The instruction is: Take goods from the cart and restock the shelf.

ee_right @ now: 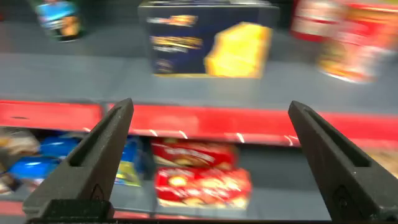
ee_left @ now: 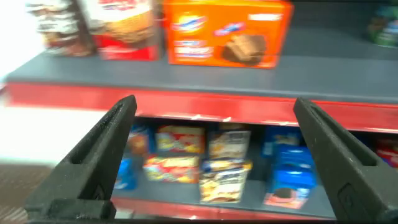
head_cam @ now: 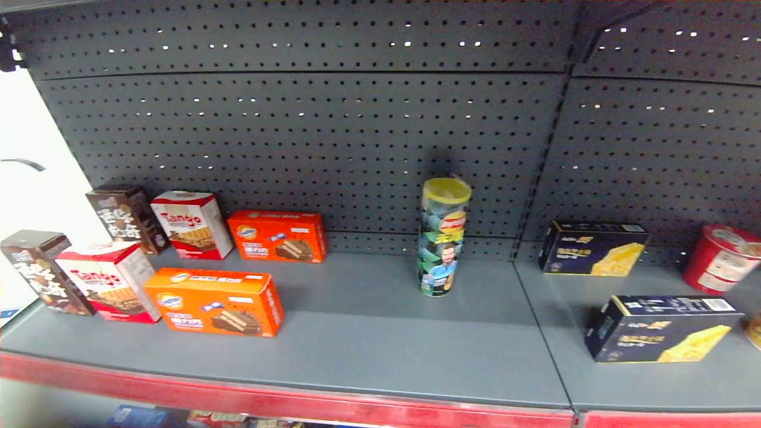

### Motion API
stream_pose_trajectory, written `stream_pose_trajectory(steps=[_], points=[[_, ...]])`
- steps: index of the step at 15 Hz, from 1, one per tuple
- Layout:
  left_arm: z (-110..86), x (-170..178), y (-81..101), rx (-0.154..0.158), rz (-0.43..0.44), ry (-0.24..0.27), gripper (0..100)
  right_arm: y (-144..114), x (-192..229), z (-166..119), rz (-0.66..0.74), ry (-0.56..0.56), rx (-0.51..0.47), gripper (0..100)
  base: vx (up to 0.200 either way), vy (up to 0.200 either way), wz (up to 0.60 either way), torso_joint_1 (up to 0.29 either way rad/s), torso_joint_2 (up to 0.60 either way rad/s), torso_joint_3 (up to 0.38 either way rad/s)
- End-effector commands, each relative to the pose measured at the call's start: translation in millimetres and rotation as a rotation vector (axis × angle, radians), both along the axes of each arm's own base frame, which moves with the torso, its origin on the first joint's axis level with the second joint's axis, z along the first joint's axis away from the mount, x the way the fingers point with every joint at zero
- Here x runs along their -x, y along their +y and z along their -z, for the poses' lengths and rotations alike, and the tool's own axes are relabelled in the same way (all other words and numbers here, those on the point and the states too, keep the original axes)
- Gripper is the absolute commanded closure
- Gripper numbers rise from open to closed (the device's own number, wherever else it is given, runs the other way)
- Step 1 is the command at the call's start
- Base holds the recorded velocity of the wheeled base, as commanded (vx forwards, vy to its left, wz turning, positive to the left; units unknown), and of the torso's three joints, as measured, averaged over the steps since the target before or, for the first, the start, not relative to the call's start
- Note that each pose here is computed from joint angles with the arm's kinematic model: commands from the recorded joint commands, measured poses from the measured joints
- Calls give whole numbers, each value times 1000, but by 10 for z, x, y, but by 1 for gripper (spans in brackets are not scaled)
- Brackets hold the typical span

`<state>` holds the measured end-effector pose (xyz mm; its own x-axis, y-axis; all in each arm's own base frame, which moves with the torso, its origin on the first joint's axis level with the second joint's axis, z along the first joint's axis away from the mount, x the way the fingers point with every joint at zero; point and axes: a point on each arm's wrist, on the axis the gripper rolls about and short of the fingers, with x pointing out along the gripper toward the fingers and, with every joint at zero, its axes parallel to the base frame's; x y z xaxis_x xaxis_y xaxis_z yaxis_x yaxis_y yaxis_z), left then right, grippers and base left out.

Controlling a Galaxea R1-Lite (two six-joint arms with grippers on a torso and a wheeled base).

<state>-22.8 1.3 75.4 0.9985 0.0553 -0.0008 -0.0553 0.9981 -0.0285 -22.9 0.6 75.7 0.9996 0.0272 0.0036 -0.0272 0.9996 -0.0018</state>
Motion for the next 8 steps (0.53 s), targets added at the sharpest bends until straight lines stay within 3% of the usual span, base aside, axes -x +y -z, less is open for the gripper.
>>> stream_pose_trajectory(steps=[1,8], points=[[-1,0,0,1,-1,-1,0,0,-1,-1,0,1,1,0,0,0,600,22,12,-2],[-1,0,0,1,3,-1,0,0,-1,-1,0,1,1,0,0,0,600,2,2,0]])
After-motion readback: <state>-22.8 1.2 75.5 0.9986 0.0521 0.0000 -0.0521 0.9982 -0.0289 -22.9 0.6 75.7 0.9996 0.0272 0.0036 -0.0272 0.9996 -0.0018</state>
